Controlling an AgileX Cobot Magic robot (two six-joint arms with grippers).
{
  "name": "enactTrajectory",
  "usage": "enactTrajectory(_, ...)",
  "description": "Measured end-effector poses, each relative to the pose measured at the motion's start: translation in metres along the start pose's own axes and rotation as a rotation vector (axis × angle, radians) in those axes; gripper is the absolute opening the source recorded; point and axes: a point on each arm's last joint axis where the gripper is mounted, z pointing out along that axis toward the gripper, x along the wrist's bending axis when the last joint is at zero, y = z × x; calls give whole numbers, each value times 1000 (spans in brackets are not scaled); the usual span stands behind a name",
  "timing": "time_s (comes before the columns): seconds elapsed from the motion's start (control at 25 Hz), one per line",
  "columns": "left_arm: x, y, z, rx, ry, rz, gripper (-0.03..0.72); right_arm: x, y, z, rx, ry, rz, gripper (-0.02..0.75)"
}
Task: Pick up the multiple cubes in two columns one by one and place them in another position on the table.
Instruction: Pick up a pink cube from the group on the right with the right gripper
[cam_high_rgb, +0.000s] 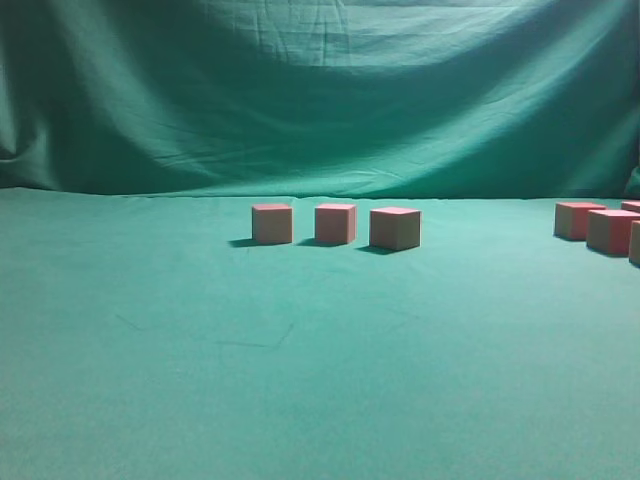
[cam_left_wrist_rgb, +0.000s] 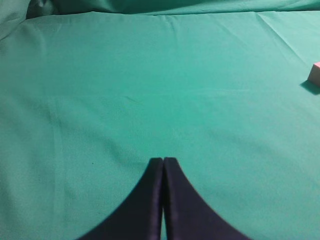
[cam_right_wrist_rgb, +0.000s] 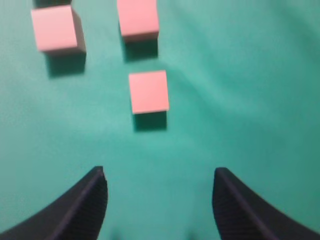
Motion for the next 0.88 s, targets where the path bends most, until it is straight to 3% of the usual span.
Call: enactTrajectory(0.88, 0, 0, 0, 0, 0, 0, 0, 16, 36, 93, 55, 5, -85, 402)
